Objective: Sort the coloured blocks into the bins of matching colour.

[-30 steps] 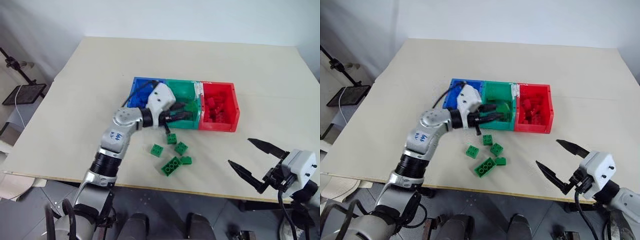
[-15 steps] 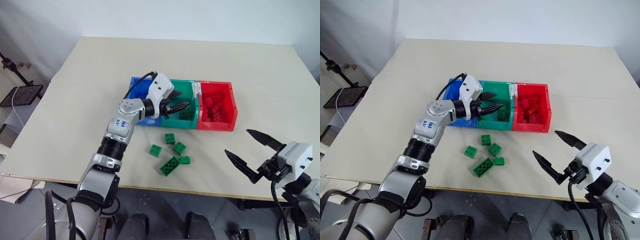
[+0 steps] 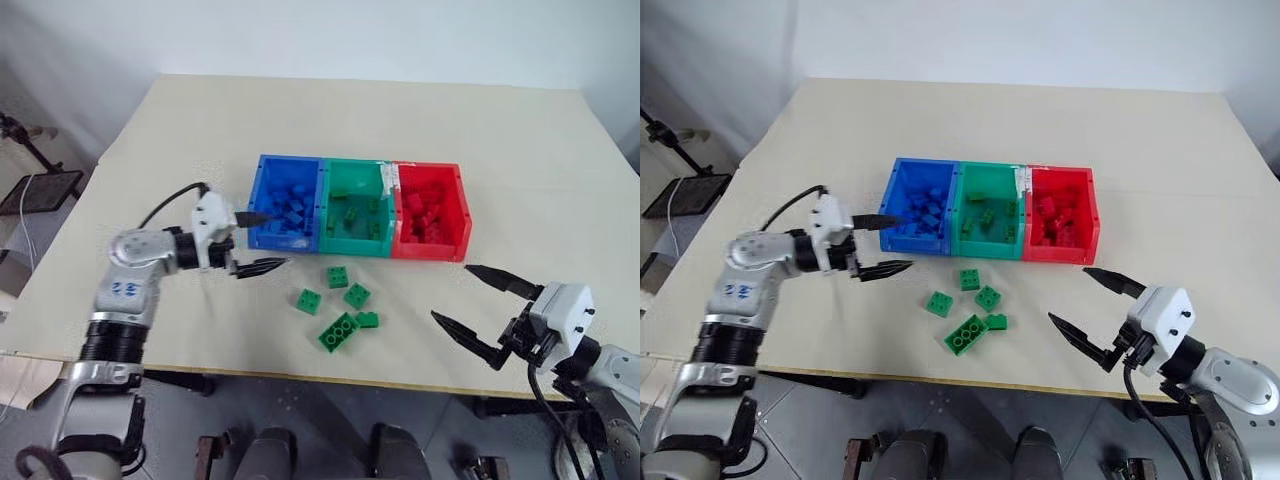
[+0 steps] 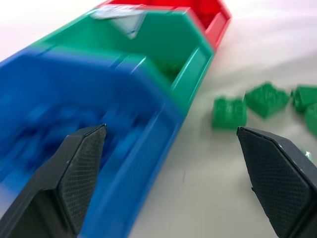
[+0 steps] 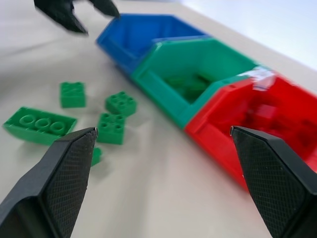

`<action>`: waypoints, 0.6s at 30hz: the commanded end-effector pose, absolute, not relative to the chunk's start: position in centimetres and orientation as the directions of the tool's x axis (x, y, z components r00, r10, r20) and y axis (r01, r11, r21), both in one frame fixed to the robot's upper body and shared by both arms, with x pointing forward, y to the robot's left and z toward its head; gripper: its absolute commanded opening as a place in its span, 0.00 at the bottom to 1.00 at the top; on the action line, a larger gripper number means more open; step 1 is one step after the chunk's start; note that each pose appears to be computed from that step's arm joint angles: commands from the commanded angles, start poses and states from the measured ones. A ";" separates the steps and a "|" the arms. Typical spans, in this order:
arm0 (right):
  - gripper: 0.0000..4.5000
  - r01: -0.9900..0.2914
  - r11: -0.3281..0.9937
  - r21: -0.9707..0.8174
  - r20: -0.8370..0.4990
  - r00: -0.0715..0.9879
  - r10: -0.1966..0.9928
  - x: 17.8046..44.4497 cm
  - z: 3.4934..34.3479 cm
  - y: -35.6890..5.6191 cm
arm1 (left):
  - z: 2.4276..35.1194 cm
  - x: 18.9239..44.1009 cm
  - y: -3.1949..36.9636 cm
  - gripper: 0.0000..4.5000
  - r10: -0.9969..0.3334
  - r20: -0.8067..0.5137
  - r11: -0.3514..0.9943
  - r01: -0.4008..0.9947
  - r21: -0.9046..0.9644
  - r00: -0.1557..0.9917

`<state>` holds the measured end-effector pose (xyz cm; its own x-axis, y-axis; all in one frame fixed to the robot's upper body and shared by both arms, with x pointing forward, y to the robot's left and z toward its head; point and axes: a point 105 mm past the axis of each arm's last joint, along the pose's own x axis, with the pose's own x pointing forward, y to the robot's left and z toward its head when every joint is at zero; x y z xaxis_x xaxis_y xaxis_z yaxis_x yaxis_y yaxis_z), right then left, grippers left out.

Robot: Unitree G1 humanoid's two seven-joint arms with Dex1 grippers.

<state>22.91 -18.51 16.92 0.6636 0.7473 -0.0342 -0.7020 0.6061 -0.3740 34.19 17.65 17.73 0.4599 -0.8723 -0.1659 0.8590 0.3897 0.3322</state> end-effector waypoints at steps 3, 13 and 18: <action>1.00 -0.749 0.522 -0.409 -0.072 0.596 0.800 23.1 16.9 -18.0 | 17.7 31.9 22.0 0.99 -0.826 -0.236 0.422 0.839 0.343 0.511; 1.00 -0.732 0.534 -0.423 -0.119 0.629 0.769 23.3 16.5 -20.3 | 17.0 28.4 10.5 0.99 -0.918 -0.351 0.072 0.949 0.308 0.184; 1.00 -0.708 0.567 -0.421 -0.153 0.672 0.725 22.2 16.0 -21.7 | 15.5 28.8 5.1 0.99 -0.891 -0.426 0.050 0.968 0.248 0.155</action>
